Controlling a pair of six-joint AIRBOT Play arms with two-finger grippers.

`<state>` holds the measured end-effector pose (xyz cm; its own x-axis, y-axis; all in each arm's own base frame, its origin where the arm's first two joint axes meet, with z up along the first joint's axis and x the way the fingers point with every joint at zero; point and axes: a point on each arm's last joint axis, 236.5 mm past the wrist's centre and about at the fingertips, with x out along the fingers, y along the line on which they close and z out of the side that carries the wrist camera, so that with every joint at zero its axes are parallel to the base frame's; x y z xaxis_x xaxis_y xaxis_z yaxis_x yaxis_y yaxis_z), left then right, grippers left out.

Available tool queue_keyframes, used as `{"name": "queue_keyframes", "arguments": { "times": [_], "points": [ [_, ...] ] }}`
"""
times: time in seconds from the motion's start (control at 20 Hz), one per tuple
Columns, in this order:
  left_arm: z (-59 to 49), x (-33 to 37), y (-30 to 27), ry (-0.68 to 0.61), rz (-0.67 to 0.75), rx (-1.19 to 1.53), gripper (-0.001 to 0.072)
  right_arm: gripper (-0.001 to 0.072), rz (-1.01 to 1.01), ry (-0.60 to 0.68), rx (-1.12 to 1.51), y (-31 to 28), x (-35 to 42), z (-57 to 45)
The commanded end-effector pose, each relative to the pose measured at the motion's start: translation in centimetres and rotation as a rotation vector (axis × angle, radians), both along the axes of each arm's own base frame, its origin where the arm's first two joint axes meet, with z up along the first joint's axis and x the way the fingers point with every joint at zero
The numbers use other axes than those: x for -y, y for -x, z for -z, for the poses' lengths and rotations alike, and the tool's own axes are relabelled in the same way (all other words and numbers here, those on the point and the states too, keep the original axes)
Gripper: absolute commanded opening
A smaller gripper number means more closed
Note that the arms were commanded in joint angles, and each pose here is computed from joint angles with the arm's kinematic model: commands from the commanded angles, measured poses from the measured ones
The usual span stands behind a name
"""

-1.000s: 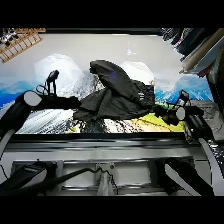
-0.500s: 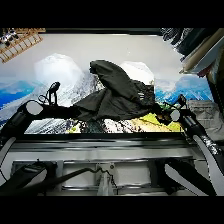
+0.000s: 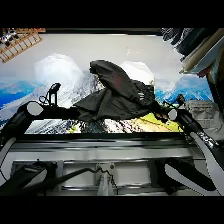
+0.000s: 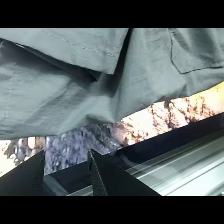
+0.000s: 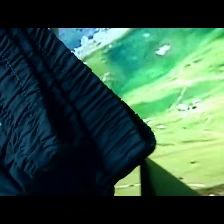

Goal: Fold the clothes and pants, and hang the long-sleeved shirts on hangers.

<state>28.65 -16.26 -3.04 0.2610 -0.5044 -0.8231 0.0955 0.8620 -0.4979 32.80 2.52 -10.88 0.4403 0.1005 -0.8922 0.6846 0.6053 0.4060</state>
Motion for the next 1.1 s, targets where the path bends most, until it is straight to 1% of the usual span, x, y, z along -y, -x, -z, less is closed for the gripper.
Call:
{"name": "queue_keyframes", "arguments": {
  "times": [0.0, 0.05, 0.15, 0.2, 0.25, 0.35, 0.5, 0.7, 0.9, 1.05],
  "points": [
    [0.9, -0.4, 0.6, -0.017, 0.004, -0.019, 0.0292, 0.012, 0.004, 0.011, 0.058, -1.3, 0.3, -0.6],
    [1.4, -0.4, 1.1, -0.019, 0.004, -0.034, 0.0292, 0.0035, 0.004, 0.011, 0.058, -1.3, 0.3, -0.6],
    [2.8, -0.7, 2.4, -0.026, 0.005, -0.077, 0.0294, 0.0028, 0.002, 0.01, 0.051, -1.1, 0.2, -0.6],
    [3.6, -1.1, 3.1, -0.039, 0.001, -0.096, 0.039, 0.0028, -0.006, 0.013, 0.048, -1.0, 0.2, -0.5],
    [4.4, -1.7, 3.5, -0.059, -0.018, -0.115, 0.0428, 0.0028, -0.021, 0.018, 0.044, -0.9, 0.1, -0.5],
    [5.7, -3.2, 3.4, -0.094, -0.098, -0.133, 0.0426, 0.0028, -0.044, 0.026, 0.028, -0.5, 0.1, -0.3],
    [6.0, -3.6, 2.2, -0.075, -0.199, -0.115, 0.0426, 0.0028, -0.061, 0.031, 0.016, -0.2, 0.0, -0.1],
    [6.3, -2.0, 1.1, 0.028, -0.29, -0.154, 0.0426, 0.0028, -0.067, 0.031, 0.007, 0.0, 0.0, 0.0],
    [7.9, -2.1, -0.1, 0.043, -0.356, -0.165, 0.0426, 0.0026, -0.075, 0.033, -0.002, 0.2, -0.1, 0.1],
    [8.9, -2.3, -1.9, 0.079, -0.458, -0.159, 0.0425, 0.0026, -0.078, 0.031, -0.01, 0.4, -0.1, 0.1]
  ]
}}
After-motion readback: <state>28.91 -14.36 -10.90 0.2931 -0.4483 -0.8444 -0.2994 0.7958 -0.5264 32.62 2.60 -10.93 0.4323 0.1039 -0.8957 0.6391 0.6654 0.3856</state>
